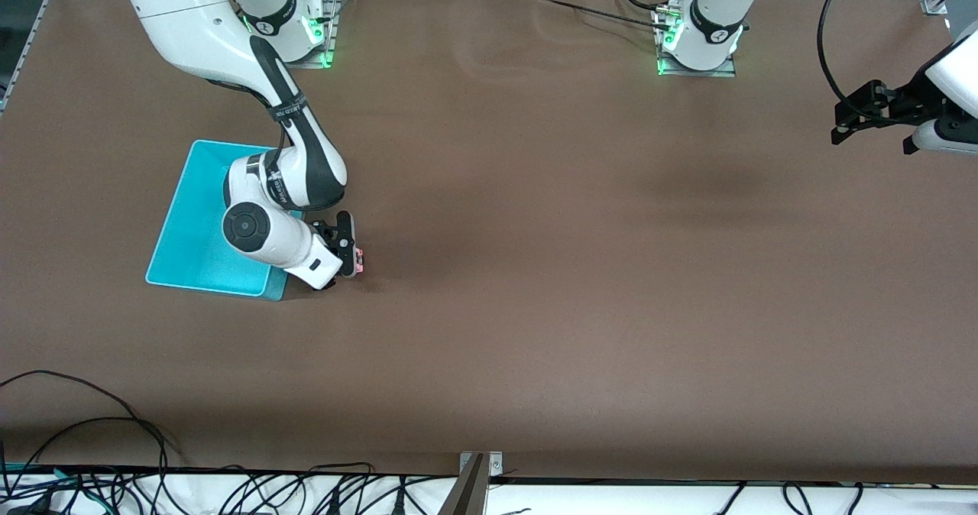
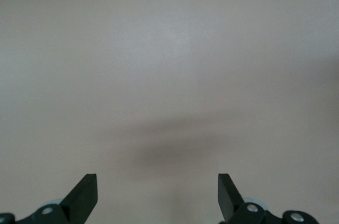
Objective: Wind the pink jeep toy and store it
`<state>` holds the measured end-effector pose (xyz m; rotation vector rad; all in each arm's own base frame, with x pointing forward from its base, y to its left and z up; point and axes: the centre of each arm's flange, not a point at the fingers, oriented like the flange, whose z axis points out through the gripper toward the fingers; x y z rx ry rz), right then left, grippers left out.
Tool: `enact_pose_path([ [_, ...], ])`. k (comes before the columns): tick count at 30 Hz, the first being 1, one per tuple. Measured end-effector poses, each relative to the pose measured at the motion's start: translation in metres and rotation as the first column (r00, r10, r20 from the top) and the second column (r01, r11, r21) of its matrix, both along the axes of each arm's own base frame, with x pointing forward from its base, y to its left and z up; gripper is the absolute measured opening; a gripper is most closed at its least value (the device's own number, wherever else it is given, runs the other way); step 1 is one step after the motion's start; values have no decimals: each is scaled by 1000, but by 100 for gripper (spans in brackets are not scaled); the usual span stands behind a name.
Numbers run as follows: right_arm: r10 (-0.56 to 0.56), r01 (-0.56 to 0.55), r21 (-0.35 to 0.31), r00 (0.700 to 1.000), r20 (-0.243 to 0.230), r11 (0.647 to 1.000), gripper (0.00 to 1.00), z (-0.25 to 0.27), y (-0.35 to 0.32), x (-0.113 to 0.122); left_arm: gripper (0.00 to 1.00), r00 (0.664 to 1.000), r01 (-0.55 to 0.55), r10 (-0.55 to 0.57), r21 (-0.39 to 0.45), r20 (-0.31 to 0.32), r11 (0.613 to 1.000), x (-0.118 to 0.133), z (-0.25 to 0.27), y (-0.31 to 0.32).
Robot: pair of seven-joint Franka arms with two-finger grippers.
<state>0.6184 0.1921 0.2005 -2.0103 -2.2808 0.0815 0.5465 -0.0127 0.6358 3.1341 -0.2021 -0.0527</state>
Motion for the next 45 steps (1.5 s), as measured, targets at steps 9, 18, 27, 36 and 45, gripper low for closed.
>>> enact_pose_path([
  [9,1,-2,17,999,46,1000,52,33,4,10,100,1000,-5,5,-1,4,1000,6,0,3],
  [18,-16,16,15,1000,-14,1000,52,110,-5,28,100,1000,-10,10,-1,15,1000,16,2,6],
  [27,-139,139,-7,986,-97,990,52,186,-85,38,100,999,-13,13,-1,39,1000,17,13,8],
  [36,-261,256,-50,949,-178,965,52,219,-168,14,100,999,-16,16,0,37,1000,18,12,9],
  [45,-298,296,-40,934,-196,954,52,148,-217,-36,100,999,-16,16,-1,36,1000,18,11,9],
])
